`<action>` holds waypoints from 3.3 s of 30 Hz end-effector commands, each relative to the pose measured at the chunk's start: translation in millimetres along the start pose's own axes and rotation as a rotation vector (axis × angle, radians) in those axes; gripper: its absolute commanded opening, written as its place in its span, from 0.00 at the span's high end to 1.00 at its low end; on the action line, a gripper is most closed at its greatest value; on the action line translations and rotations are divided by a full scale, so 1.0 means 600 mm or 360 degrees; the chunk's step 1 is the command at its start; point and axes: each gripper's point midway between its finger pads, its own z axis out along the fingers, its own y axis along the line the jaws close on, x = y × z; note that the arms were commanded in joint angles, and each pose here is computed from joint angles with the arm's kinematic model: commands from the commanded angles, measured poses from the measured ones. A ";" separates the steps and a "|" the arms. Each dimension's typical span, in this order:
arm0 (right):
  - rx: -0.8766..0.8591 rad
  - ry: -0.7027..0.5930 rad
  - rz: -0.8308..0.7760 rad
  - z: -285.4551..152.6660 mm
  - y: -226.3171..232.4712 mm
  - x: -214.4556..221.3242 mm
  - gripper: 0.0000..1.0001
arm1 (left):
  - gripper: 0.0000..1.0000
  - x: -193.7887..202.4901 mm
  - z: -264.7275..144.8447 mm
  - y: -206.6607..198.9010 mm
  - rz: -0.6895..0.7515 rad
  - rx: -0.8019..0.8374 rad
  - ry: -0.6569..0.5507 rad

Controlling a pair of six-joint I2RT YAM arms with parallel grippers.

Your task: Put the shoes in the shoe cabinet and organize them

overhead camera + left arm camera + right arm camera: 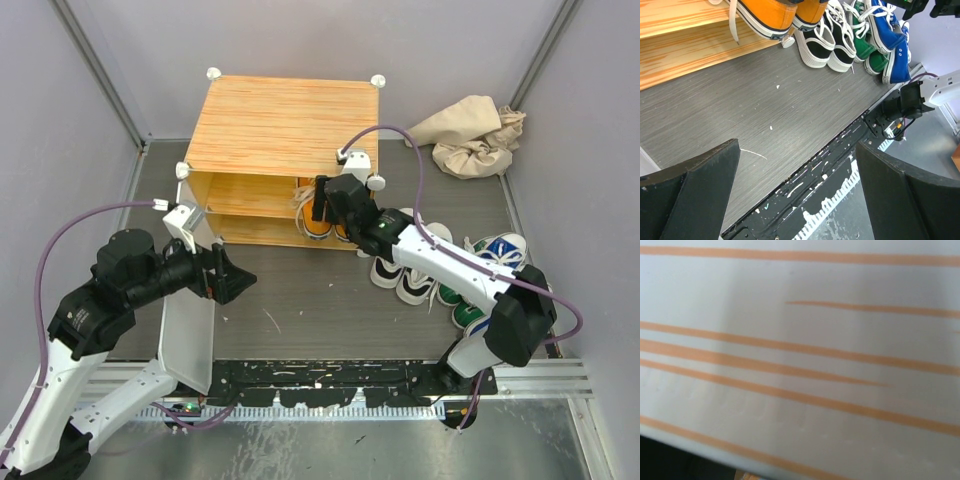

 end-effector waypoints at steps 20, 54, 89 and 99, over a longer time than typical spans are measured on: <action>0.0031 -0.0216 -0.0231 -0.062 0.026 -0.028 0.24 | 0.00 -0.022 0.003 -0.014 0.0033 0.0062 -0.0065; -0.0127 -0.0142 -0.0510 -0.171 0.017 -0.008 0.25 | 0.00 -0.018 0.007 -0.011 0.0035 0.0054 -0.0053; 0.0411 -0.0678 -0.0186 -0.127 -0.037 -0.067 0.99 | 0.00 -0.006 -0.004 -0.004 0.0055 0.0035 -0.0059; 0.0372 -0.0745 -0.0347 -0.077 -0.055 -0.091 0.99 | 0.00 -0.003 0.001 0.000 0.0055 0.0020 -0.0043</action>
